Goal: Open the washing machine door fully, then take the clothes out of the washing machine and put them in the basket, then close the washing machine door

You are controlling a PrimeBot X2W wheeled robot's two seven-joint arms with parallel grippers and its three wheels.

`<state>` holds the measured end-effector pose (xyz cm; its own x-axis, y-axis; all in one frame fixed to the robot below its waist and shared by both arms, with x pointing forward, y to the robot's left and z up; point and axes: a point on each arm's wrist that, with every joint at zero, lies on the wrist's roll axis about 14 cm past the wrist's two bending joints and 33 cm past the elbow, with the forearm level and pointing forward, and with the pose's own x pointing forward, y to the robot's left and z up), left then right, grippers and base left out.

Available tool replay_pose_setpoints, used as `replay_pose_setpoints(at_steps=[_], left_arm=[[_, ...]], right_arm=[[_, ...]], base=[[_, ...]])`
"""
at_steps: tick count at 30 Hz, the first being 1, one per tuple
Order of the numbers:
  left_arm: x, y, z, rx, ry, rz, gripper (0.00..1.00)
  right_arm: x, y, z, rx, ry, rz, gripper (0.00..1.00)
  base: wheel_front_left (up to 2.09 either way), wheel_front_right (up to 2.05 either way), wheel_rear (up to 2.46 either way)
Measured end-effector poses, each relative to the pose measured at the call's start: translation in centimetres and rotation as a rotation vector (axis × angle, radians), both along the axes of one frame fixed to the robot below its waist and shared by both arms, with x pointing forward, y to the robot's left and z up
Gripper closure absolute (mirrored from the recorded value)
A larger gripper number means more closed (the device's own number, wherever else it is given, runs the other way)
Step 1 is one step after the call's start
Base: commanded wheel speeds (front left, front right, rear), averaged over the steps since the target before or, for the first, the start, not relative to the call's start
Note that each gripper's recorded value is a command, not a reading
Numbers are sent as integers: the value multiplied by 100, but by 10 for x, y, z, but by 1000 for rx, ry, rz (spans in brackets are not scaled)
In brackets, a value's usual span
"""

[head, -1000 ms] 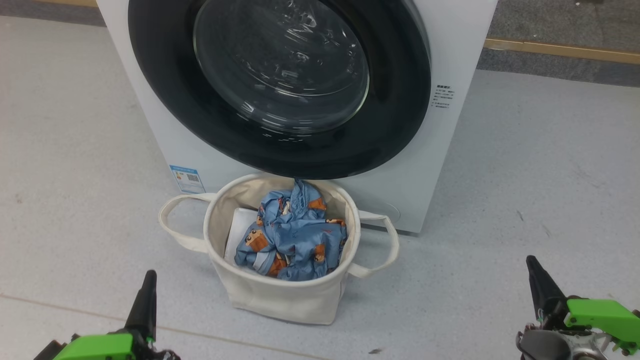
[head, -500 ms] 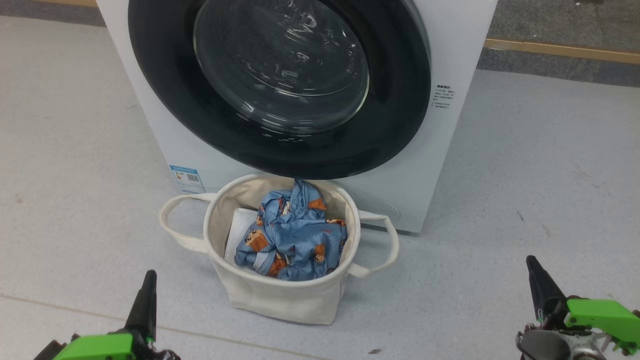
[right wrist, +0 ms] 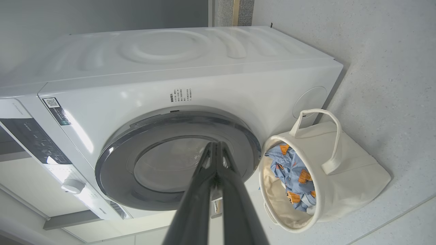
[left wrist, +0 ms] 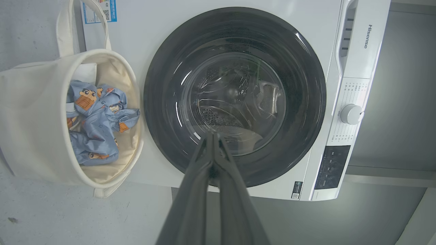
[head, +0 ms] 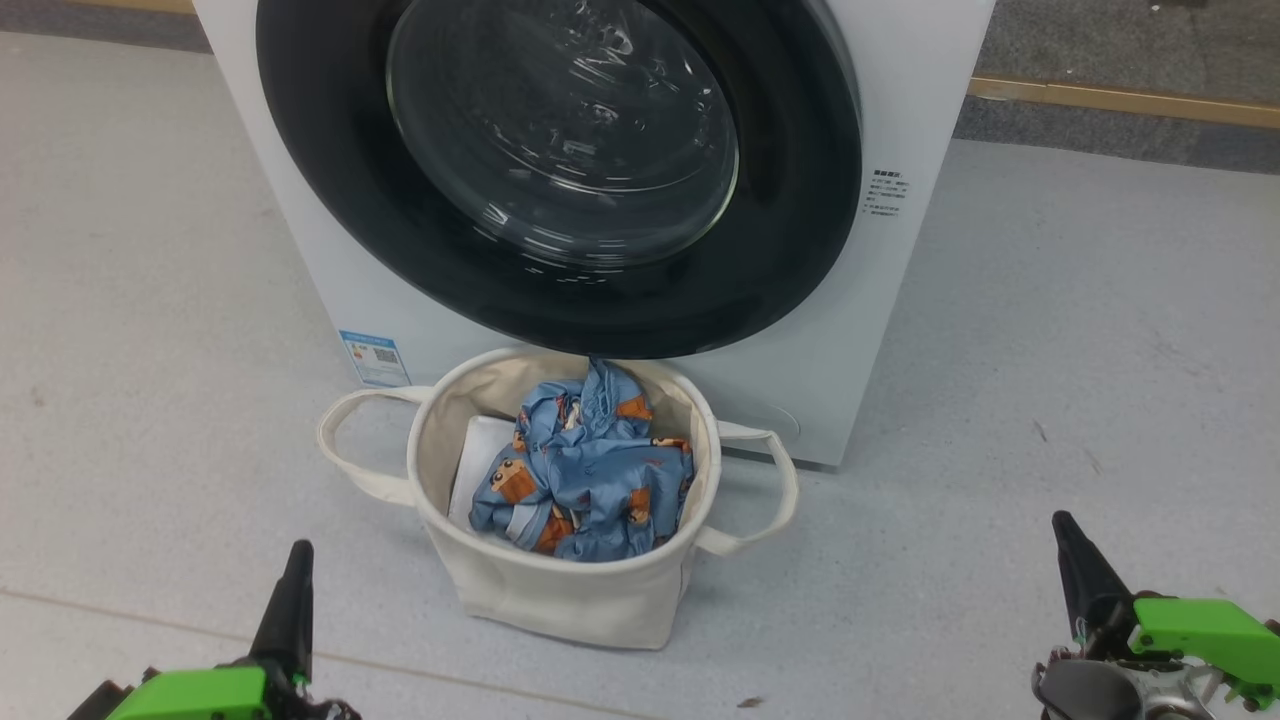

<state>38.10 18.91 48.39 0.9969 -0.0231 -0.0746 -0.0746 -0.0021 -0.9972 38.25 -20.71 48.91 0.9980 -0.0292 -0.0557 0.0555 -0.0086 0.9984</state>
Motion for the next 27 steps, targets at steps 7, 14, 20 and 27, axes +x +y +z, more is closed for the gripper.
replay_pose_setpoints(at_steps=[7, 14, 20, 27], left_arm=[[0, 0, 0, 0, 0, 0, 100], [0, 0, 0, 0, 0, 0, 100], [0, 0, 0, 0, 0, 0, 100], [0, 0, 0, 0, 0, 0, 100]], right_arm=[[0, 0, 0, 0, 0, 0, 100], [0, 0, 0, 0, 0, 0, 100], [0, 0, 0, 1, 0, 0, 100], [0, 0, 0, 1, 0, 0, 100]], base=[[0, 0, 0], [0, 0, 0], [0, 0, 0], [0, 0, 0]])
